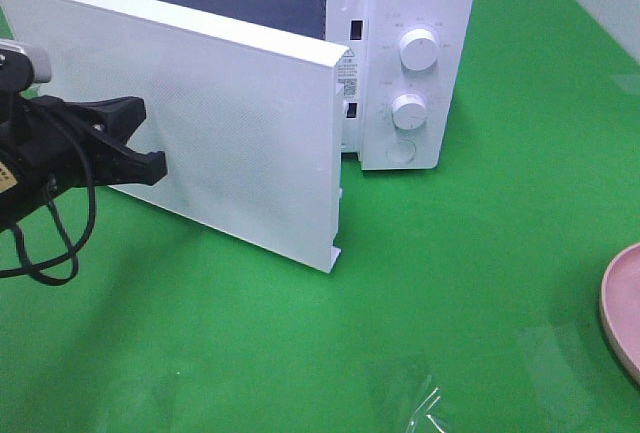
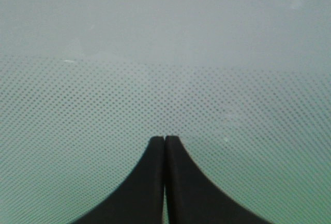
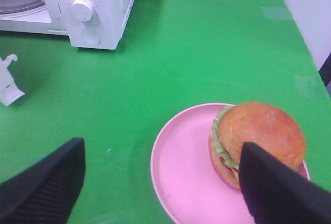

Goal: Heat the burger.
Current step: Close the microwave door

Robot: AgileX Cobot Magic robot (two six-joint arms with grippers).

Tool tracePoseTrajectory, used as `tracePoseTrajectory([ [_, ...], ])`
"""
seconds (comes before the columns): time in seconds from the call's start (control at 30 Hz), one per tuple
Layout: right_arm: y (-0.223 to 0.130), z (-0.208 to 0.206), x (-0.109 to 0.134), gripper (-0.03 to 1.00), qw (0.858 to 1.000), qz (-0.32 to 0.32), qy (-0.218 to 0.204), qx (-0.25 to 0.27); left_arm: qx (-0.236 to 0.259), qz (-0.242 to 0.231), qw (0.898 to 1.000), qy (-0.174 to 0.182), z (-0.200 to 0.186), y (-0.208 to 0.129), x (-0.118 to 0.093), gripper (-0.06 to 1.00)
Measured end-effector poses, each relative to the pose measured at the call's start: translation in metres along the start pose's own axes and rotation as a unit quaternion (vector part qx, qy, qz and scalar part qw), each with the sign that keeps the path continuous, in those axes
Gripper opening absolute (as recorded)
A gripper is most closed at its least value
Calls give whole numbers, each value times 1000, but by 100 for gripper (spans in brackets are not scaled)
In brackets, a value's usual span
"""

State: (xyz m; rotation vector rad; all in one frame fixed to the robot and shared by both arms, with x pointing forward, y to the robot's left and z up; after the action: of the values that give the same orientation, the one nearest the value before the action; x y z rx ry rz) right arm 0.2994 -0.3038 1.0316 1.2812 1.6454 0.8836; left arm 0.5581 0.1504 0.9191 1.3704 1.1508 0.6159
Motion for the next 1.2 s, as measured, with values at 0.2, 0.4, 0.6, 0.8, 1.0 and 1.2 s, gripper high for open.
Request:
tracePoseTrajectory([
  [0.2,0,0,0,77,1000,0,0,0,0,-1,1000,-8,17,5,-12,0],
  [0.4,0,0,0,77,1000,0,0,0,-4,-1,1000,-11,36,16,-17,0],
  [0.6,0,0,0,77,1000,0,0,0,-2,-4,1000,-10,56,24,-22,0],
  [0.8,0,0,0,77,1000,0,0,0,5,-3,1000,-23,73,24,-35,0],
  [1.0,0,0,0,77,1000,0,0,0,11,-2,999,-32,86,19,-46,0],
  [1.2,0,0,0,77,1000,0,0,0,28,11,998,-46,104,8,-61,0],
])
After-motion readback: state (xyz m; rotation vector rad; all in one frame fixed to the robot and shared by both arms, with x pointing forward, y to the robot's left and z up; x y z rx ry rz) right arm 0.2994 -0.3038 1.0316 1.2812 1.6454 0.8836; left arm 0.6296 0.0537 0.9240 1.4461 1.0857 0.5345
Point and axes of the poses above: a point on each arm's last joint axis where the gripper is mounted, z pointing out along that axis toward the gripper, x along the wrist's bending axis when the last joint is at zero, y = z × x, the point moved 7 cm from there along z, pointing out along that axis toward the gripper, and after that the axes turned 14 degrees about -z, right-handed, at the moved point
